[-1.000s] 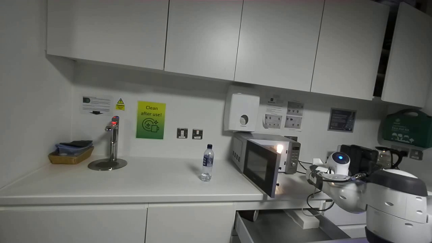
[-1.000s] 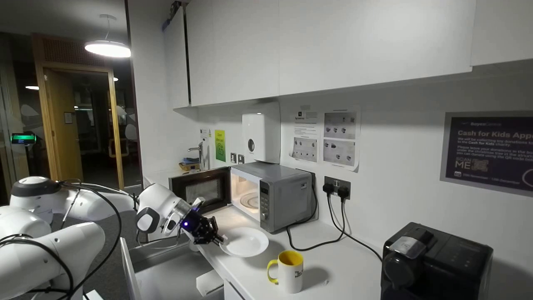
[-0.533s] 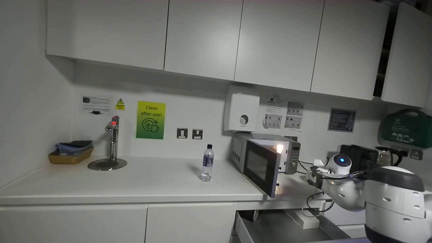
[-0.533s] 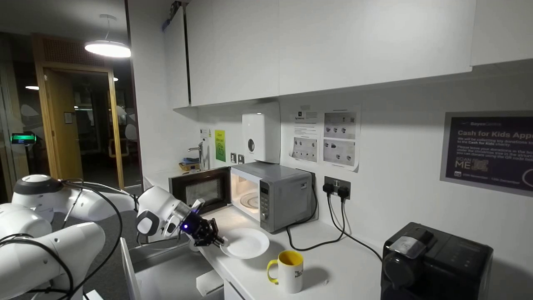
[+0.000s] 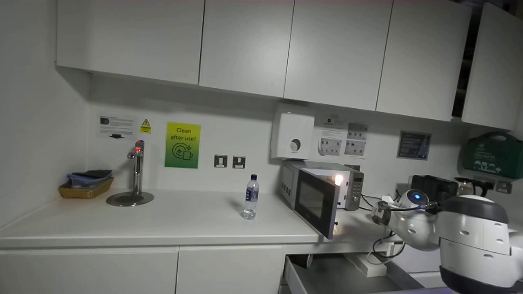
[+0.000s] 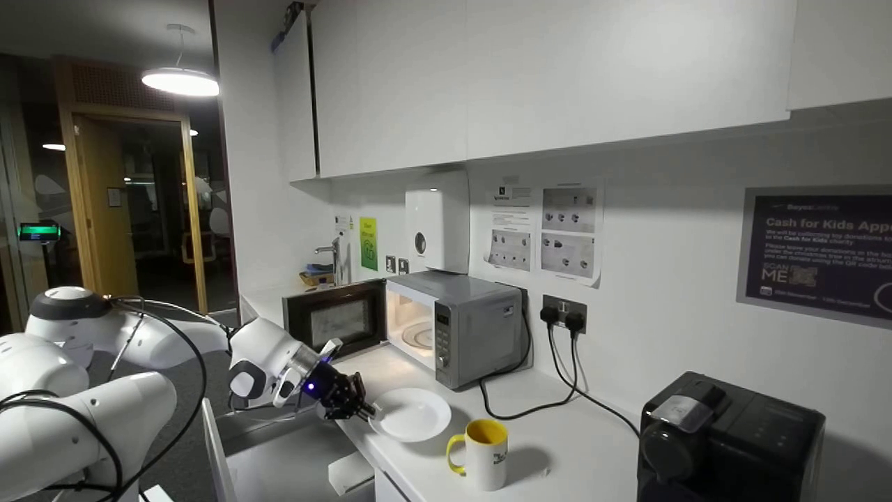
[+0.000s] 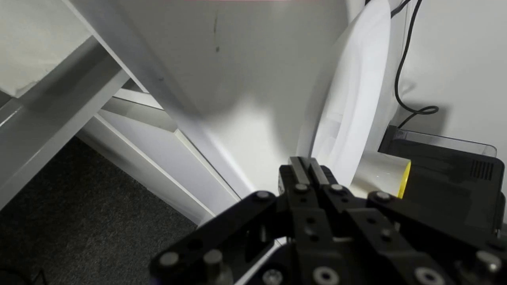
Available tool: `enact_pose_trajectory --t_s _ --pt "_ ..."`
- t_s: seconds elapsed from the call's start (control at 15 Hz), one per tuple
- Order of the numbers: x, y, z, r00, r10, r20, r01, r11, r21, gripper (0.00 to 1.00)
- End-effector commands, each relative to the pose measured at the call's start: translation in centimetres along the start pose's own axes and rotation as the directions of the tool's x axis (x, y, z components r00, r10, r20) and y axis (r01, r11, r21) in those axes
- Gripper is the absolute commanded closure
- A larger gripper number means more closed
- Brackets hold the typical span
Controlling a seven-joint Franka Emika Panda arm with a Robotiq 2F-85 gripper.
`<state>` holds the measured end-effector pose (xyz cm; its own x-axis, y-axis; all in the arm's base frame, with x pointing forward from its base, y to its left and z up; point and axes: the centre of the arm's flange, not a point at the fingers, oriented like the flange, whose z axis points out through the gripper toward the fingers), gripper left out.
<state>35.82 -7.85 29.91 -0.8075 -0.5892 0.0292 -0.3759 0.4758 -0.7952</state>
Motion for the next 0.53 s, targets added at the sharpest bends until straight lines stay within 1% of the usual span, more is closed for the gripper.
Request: enact_pose_trajectory --t_s 0.0,0.47 --pt "2.84 0.4 -1.25 1.0 -0.007 -0.003 0.007 0.999 0.034 0.99" --pt "3.49 1.14 -0.29 1.0 -0.019 -0.023 0.02 0.999 0.028 0.99"
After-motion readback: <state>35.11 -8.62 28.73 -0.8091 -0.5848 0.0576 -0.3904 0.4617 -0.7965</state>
